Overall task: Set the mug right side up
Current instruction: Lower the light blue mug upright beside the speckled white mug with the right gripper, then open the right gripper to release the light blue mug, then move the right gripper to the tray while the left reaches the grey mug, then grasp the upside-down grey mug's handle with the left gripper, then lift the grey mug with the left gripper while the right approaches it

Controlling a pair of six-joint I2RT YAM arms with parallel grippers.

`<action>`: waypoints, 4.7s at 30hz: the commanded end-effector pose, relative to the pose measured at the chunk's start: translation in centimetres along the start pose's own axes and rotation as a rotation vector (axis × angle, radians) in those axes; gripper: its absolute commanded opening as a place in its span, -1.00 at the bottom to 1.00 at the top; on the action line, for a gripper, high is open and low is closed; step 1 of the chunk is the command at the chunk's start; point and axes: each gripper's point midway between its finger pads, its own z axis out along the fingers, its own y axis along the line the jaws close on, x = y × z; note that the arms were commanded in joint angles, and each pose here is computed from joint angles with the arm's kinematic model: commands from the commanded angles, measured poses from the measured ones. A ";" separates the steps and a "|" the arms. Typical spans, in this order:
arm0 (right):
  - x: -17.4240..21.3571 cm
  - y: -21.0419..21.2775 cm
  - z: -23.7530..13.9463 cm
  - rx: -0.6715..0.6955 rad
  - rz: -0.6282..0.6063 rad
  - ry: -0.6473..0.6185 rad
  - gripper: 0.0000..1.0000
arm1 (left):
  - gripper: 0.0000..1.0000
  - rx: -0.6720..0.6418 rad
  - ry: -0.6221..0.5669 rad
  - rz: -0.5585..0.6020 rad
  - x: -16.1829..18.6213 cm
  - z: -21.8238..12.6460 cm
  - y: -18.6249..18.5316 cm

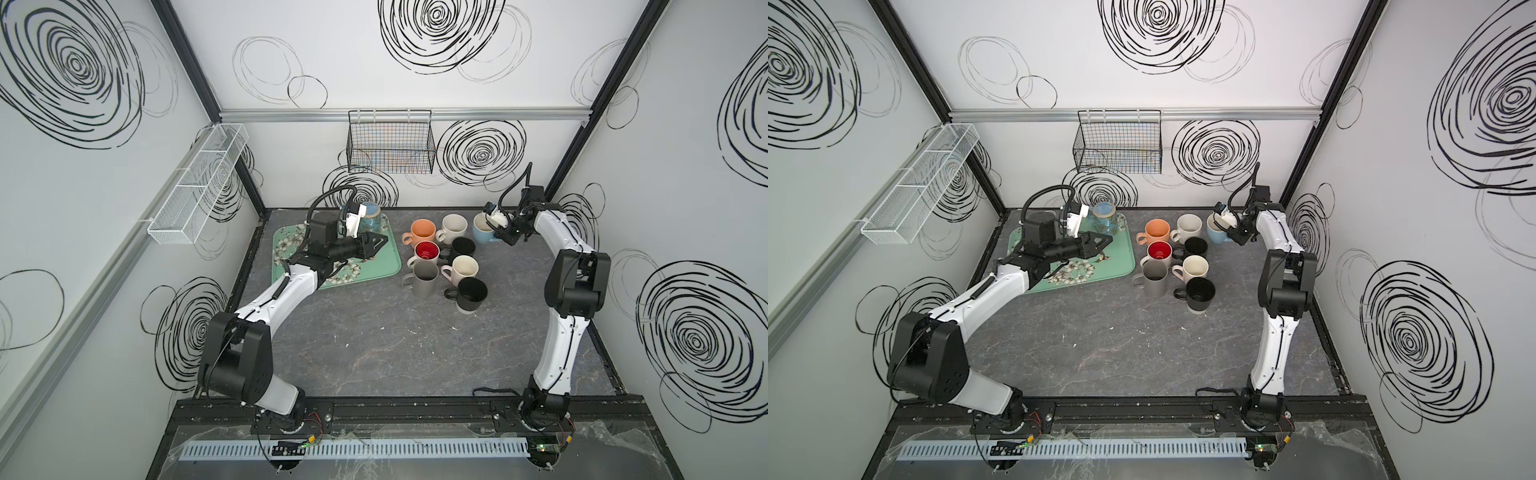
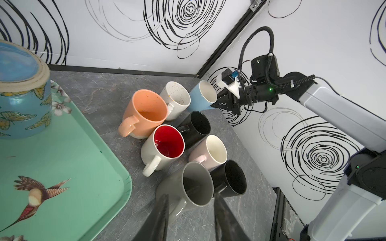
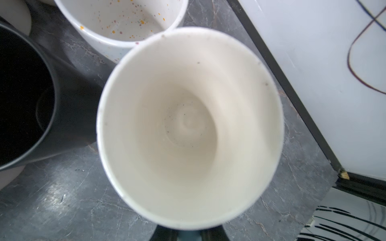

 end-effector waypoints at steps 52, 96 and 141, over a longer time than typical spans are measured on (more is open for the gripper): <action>-3.8 -2.2 -3.7 0.246 -0.019 -0.068 0.05 | -0.04 -0.108 -0.032 0.063 -2.6 -1.3 1.0; -29.7 32.7 -3.3 -0.127 0.392 -0.518 0.08 | 0.27 -1.020 0.149 0.084 -3.6 -6.8 33.1; -27.4 31.6 -4.7 -0.197 0.640 -0.523 0.08 | -1.00 -0.665 -0.073 0.031 -0.2 -5.2 17.4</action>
